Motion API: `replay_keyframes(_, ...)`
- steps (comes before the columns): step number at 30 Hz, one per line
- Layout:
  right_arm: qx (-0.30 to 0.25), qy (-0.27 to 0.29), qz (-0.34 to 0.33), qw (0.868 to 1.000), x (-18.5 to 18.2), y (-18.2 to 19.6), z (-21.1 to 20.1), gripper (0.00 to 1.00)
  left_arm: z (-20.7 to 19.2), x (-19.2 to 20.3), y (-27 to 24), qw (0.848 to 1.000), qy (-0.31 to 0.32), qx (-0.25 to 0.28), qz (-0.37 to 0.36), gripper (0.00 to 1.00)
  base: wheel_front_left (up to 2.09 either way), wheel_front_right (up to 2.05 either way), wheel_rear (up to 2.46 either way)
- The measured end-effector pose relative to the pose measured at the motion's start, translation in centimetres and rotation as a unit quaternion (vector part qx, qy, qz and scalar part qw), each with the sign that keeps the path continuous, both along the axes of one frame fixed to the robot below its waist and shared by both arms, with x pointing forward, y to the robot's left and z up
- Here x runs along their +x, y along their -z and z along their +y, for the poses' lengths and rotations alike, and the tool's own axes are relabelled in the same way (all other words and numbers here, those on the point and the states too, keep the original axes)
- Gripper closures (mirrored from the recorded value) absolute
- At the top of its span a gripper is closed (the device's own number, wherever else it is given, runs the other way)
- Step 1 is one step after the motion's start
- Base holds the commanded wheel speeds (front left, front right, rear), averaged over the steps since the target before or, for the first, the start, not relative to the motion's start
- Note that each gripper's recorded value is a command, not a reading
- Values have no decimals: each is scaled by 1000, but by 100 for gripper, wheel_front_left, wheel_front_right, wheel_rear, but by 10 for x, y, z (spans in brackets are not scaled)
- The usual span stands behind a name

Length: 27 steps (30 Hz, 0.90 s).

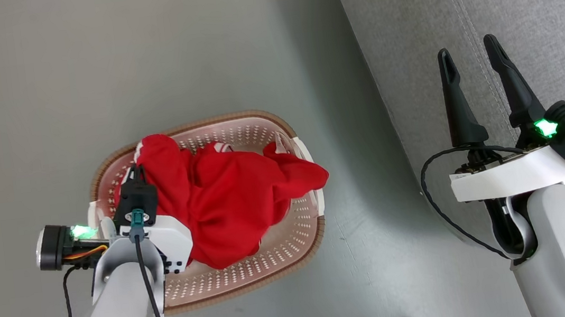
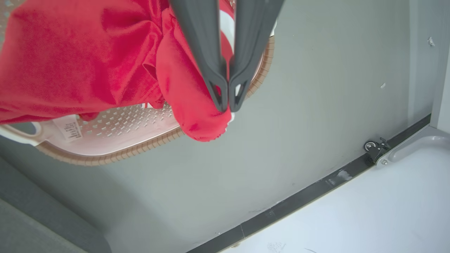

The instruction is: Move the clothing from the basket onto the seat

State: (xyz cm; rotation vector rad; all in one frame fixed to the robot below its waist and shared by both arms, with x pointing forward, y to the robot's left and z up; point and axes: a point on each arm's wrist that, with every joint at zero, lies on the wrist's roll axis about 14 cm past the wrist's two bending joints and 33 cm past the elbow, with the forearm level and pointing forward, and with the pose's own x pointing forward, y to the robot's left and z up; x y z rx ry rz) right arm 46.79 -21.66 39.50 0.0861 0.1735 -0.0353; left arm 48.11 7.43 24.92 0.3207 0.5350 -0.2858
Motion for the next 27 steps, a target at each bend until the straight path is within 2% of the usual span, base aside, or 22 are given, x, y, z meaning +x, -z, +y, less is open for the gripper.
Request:
replay_keyframes(13,-11,-12,-31,999,3,-27,4,0,6,15,-67,996,-26,-32,-85,100,0,0,0)
replay_keyframes(20,-19,-24,-56,998,4,-49,10,0,-9,26,-123,985,-18,-89,-146,100,0,0,0)
replay_keyframes(27,-24,-34,-73,996,-1,-65,16,0,-7,27,-172,972,-20,-117,-202,100,0,0,0)
